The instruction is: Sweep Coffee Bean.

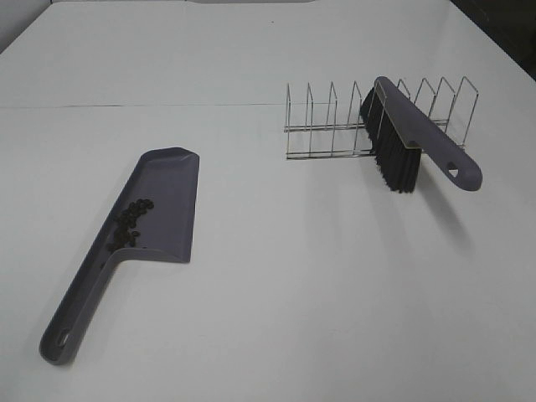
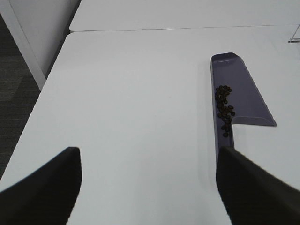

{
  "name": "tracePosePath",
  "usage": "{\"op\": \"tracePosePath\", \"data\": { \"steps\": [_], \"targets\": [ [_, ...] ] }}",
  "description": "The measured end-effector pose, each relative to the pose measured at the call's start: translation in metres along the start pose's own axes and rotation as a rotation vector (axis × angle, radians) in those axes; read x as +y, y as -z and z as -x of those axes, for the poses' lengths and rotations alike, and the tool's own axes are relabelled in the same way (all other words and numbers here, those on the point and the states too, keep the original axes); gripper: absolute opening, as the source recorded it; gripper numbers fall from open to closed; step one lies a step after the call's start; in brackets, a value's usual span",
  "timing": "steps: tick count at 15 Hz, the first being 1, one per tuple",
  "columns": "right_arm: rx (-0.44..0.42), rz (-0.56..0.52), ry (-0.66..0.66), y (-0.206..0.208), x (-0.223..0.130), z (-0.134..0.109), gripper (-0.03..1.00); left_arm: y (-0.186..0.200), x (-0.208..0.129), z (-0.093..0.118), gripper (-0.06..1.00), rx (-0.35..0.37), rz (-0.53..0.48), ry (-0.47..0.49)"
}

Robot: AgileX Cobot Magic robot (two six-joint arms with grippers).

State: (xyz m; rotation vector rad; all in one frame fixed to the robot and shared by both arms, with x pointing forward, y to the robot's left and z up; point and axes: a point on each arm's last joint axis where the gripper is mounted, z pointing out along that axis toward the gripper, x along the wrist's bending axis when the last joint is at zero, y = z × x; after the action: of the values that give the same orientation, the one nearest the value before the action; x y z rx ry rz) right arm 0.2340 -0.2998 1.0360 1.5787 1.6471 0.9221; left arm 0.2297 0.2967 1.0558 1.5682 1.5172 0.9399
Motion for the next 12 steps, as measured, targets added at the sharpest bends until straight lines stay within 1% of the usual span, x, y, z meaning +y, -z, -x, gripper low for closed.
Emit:
{"op": "tracePosePath", "data": {
  "steps": [9, 11, 12],
  "targets": [
    [0.002, 0.0, -0.001, 0.0, 0.0, -0.0002, 0.59, 0.0, 0.0, -0.0002, 0.7, 0.002, 0.0, -0.001],
    [0.003, 0.0, -0.001, 0.0, 0.0, -0.0002, 0.59, 0.0, -0.0001, -0.0018, 0.7, 0.02, -0.001, -0.011],
    [0.003, 0.0, -0.001, 0.0, 0.0, -0.0002, 0.59, 0.0001, -0.0001, -0.0039, 0.7, 0.042, -0.002, -0.021]
  ]
}}
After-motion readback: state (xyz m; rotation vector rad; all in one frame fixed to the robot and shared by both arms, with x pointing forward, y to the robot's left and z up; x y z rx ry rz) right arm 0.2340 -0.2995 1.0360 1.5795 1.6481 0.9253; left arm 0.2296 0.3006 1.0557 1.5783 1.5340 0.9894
